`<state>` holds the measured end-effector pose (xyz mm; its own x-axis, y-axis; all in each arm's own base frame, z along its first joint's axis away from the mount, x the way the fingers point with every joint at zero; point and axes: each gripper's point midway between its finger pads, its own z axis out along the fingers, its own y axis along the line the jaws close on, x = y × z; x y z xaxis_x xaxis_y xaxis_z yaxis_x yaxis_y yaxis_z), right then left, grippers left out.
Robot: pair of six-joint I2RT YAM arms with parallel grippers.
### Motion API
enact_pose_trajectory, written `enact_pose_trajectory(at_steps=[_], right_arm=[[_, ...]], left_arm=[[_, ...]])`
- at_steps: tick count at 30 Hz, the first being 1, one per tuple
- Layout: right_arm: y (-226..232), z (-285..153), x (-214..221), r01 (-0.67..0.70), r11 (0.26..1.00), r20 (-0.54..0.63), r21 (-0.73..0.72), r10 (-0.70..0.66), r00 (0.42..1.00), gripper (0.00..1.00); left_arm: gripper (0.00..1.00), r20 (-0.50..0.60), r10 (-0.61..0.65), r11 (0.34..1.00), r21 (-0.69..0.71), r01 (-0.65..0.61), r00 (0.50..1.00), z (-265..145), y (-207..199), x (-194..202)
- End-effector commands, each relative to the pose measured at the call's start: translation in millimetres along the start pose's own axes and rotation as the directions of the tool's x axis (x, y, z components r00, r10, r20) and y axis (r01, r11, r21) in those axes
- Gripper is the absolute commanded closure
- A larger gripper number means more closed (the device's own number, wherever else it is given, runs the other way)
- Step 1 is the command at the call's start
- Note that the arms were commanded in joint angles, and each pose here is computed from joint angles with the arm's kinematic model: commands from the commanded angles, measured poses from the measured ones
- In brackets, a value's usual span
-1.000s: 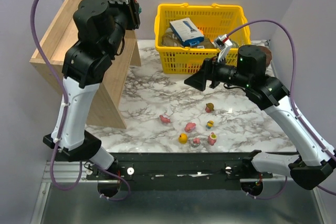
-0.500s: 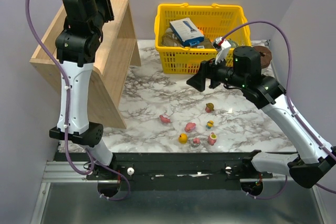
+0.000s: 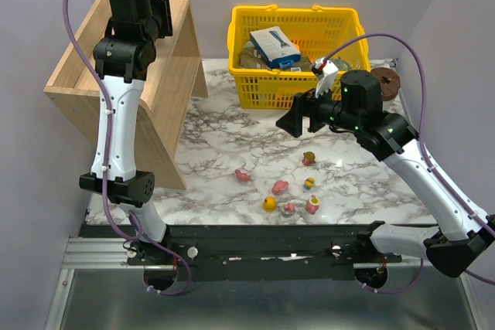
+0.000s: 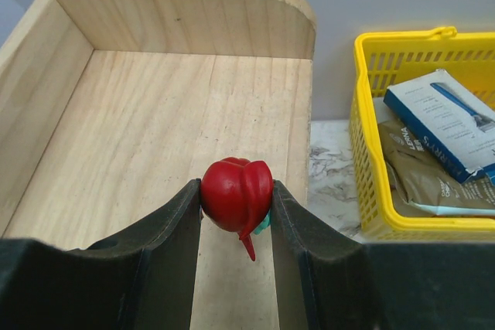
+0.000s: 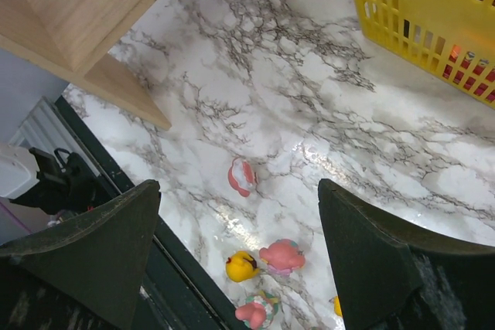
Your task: Place and organize the plastic toys onto the shelf
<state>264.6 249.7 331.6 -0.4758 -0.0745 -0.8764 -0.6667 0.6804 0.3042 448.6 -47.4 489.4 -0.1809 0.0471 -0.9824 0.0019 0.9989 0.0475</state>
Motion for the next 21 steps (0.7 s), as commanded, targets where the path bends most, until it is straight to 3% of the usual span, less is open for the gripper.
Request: enact_pose_trajectory(at_steps=[1,10,21], right_arm=[[-5.8,0.8,9.1,0.021,0.999,-0.025,0.026,-0.020,0.999,0.10],[-15.1,6.3,13.8,0.029,0.998,-0.044,0.062,-0.026,0.999,0.09],[-21.0,14.4,16.0,0.025,0.996,-0.063,0.083,-0.020,0.998,0.09]], left_arm=[[1.00,-0.027,0.027,1.000,-0.001,-0.027,0.999,7.1,1.7,8.8],[1.00,-0.043,0.110,0.994,0.017,-0.110,0.993,26.7,-0.5,18.8],[0.87,-0.036,0.123,0.990,0.072,-0.120,0.992,42.4,-8.9,23.5]])
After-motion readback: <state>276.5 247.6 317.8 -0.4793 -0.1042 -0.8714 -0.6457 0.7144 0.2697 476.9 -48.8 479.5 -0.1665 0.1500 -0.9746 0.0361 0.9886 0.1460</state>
